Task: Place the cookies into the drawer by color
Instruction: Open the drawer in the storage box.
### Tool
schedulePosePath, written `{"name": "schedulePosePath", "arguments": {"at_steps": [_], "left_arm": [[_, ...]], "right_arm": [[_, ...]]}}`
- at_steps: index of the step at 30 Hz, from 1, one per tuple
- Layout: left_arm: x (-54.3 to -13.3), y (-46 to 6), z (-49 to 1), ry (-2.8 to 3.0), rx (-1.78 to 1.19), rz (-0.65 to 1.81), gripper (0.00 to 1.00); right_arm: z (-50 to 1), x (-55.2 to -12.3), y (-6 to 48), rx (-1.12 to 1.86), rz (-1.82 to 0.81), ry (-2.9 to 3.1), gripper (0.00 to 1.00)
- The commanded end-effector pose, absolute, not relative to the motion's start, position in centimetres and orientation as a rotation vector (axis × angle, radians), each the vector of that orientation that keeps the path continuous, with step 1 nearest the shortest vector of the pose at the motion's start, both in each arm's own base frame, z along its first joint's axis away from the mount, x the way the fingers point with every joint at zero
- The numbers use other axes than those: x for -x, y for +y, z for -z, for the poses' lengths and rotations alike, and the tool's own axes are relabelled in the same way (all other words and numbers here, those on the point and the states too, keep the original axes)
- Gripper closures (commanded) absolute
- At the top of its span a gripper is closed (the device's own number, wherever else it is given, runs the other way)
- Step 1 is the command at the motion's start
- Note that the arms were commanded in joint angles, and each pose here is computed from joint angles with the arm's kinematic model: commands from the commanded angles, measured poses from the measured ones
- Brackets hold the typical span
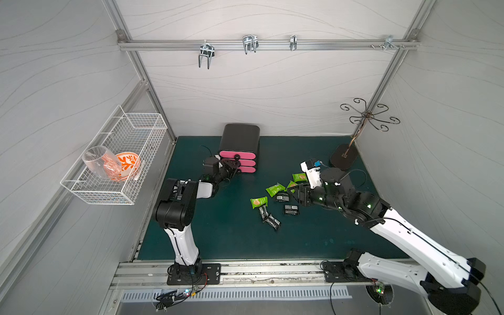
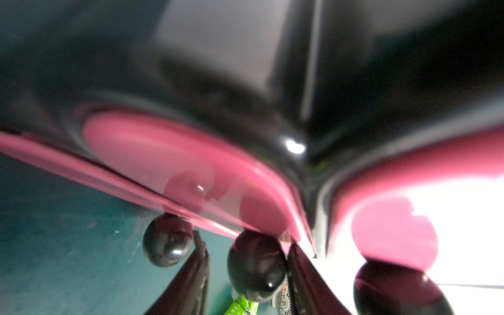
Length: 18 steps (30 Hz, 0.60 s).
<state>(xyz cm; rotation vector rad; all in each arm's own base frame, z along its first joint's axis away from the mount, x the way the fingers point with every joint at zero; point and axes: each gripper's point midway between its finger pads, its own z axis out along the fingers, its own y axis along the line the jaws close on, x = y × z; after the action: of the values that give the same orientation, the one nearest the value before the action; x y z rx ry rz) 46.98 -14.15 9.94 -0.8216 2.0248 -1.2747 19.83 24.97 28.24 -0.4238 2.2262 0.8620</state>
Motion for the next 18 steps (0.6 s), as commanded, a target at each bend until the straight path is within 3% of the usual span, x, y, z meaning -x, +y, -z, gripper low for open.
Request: {"name": "schedulePosePath", "arguments": {"at_steps": [1,4,15,18], "left_arm": [[-48.1,-14.9,-11.1,1.975,0.766,1.312,0.51],[-48.0,-15.0,-10.5,1.979,0.783,1.32,0.51],[-47.7,-15.2,-10.5,1.957,0.808,1.364,0.79],[-46.9,-15.3,-10.4,1.978,0.811,1.365,0.85]], "right_arm": [[-28.5,-19.6,24.4,0.42,-0.856,2.224,0.57],[-28.5,-19.5,24.3,0.418,-0.851,2.226,0.57],[-28.1,-19.2,23.5,0.405,-0.839,2.227,0.55],[-27.8,-19.4,22.8,0.356,-0.812,2.23,0.47]]}}
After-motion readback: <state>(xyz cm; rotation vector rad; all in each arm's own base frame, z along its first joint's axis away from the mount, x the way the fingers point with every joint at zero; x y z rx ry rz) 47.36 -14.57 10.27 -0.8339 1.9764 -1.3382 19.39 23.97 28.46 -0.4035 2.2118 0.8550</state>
